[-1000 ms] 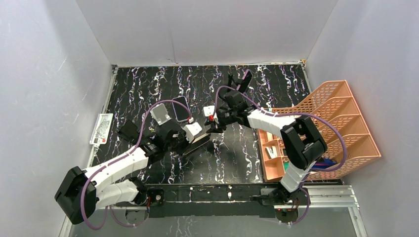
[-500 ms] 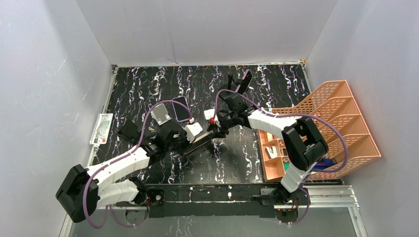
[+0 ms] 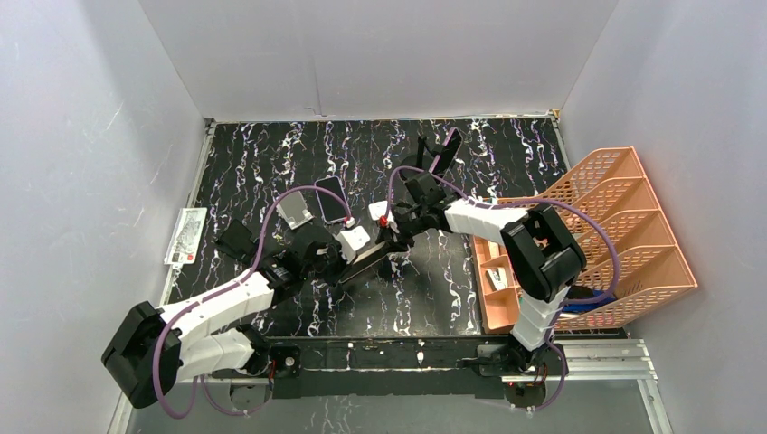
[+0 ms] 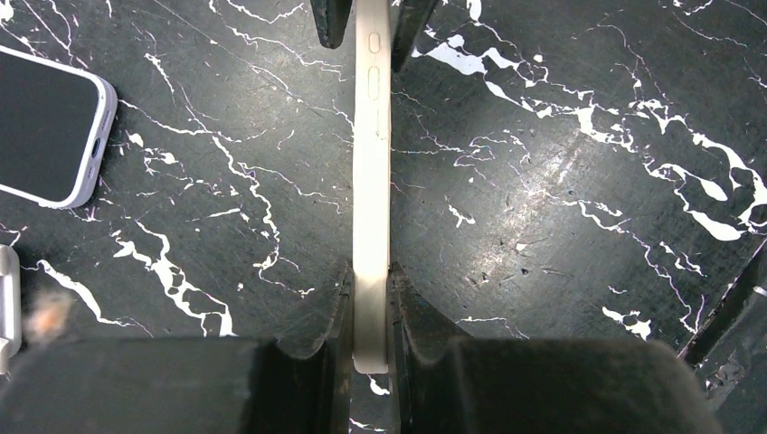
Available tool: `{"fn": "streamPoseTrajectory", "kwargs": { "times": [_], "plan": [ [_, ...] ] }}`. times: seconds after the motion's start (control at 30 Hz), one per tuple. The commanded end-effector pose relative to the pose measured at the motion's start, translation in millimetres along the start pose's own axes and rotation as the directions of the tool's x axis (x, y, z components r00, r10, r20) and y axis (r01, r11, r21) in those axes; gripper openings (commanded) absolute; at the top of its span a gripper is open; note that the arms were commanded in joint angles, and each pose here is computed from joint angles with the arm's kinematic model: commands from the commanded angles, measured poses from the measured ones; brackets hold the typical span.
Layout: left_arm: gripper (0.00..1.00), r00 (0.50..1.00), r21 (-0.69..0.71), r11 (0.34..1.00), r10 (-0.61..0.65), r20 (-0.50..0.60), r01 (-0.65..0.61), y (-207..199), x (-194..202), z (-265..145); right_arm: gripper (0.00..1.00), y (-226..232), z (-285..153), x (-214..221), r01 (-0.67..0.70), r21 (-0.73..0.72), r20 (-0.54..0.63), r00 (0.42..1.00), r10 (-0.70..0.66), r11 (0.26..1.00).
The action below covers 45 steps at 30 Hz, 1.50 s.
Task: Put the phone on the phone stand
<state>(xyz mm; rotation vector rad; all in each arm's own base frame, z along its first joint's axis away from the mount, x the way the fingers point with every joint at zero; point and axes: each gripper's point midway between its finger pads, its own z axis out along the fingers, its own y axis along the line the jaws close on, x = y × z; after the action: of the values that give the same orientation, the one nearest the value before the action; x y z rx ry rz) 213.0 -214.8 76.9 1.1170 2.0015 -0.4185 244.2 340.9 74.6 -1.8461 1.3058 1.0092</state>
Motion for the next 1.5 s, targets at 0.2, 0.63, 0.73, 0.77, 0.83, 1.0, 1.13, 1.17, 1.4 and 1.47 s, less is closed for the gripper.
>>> {"fn": "streamPoseTrajectory", "kwargs": {
  "times": [0.2,0.63,0.73,0.77,0.83,1.0,1.13,1.17,1.4,1.47],
  "plan": [
    [0.0,0.998,-0.064,0.996,-0.06,0.037,0.062,8,-3,-5,0.01,11,16,5,-0.003,-0.091,0.005,1.0,0.004,0.996],
    [0.24,0.993,-0.045,0.996,-0.084,-0.089,0.08,5,14,4,0.01,17,10,9,-0.006,-0.104,-0.017,1.0,0.004,0.995],
    [0.3,0.989,-0.035,0.995,-0.092,-0.118,0.089,3,17,7,0.01,15,6,8,-0.004,-0.09,-0.019,1.0,0.002,0.996],
    [0.3,0.988,-0.033,0.996,-0.092,-0.128,0.089,3,18,7,0.01,15,5,9,-0.005,-0.087,-0.02,1.0,0.003,0.996],
    [0.29,0.985,-0.03,0.995,-0.094,-0.142,0.091,2,19,8,0.01,14,4,7,0.001,-0.081,-0.019,1.0,-0.002,0.997],
    [0.2,0.981,-0.032,0.996,-0.093,-0.168,0.088,3,23,6,0.01,13,0,6,0.005,-0.073,-0.014,1.0,-0.006,0.997],
    [0.0,0.978,-0.024,0.995,-0.095,-0.185,0.092,0,27,4,0.01,11,-2,7,0.007,-0.06,-0.018,1.0,-0.008,0.998],
    [0.0,0.978,-0.015,0.995,-0.097,-0.185,0.096,-1,27,4,0.01,10,-3,7,0.007,-0.056,-0.018,1.0,-0.008,0.998],
    [0.0,0.986,-0.006,0.996,-0.086,-0.146,0.086,-1,14,1,0.04,-6,-5,2,0.001,0.019,-0.012,1.0,-0.001,1.0],
    [0.0,0.992,-0.008,0.997,-0.073,-0.102,0.072,1,4,-1,0.18,-21,-9,-2,-0.006,0.099,-0.012,1.0,0.007,0.995]
  ]
}}
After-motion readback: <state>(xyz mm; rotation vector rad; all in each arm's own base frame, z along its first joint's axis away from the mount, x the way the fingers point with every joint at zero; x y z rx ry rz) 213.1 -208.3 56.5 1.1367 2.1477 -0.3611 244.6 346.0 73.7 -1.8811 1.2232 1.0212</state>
